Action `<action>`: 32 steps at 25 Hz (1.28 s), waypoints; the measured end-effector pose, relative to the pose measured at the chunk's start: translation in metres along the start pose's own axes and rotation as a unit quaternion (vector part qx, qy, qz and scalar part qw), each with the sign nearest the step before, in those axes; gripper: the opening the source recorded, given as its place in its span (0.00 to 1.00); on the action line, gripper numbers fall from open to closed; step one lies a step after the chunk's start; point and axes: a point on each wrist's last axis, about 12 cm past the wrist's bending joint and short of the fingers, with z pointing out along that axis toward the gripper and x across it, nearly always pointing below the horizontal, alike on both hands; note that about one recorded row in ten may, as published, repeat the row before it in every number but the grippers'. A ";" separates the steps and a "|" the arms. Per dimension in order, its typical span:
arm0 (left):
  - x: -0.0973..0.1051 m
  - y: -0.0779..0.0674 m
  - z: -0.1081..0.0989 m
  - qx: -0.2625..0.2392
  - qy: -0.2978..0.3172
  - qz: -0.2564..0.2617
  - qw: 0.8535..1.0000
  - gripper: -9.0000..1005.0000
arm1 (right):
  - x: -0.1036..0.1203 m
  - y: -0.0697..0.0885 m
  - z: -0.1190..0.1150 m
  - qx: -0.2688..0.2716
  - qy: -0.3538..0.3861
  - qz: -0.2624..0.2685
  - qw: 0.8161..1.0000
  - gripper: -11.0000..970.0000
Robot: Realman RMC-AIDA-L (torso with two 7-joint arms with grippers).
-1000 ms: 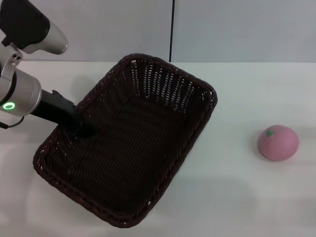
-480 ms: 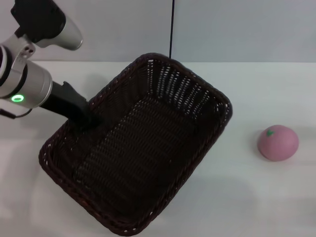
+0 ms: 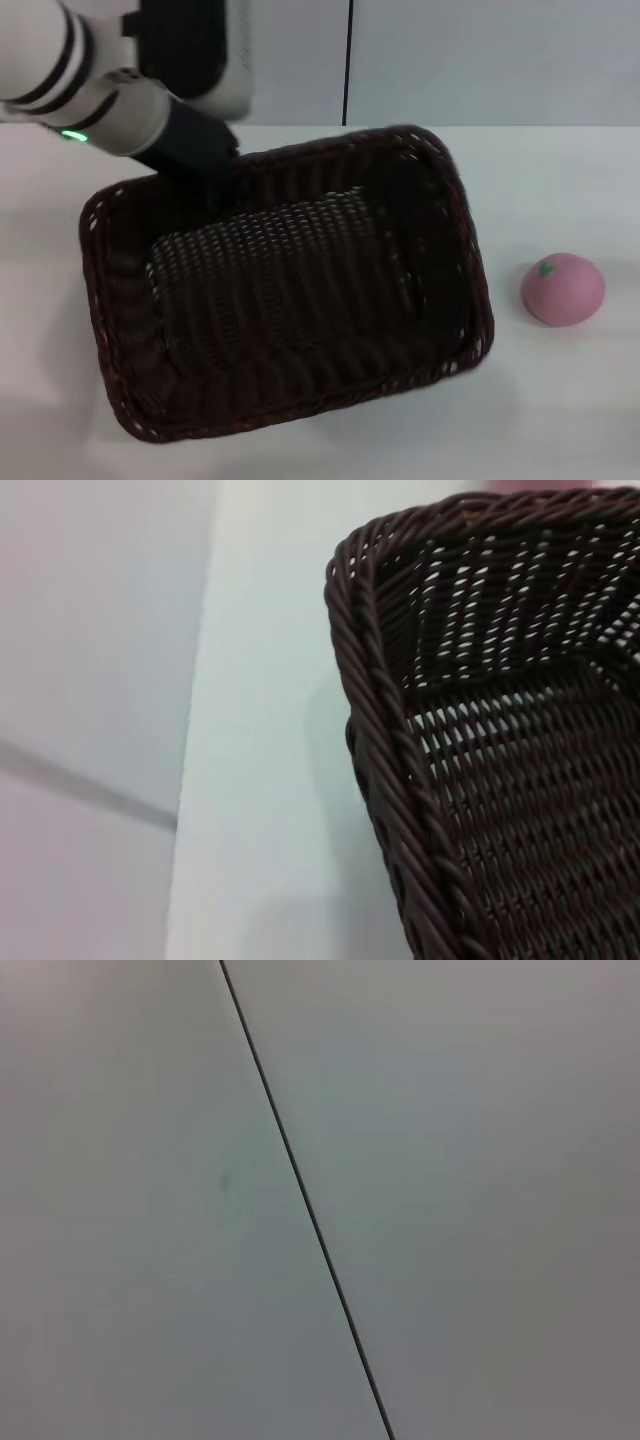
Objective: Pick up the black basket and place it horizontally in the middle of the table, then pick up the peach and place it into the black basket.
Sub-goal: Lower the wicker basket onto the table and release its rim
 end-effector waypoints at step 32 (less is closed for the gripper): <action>-0.040 -0.022 0.023 0.016 0.015 0.136 0.990 0.18 | -0.004 -0.003 -0.003 -0.009 0.000 0.000 1.000 0.73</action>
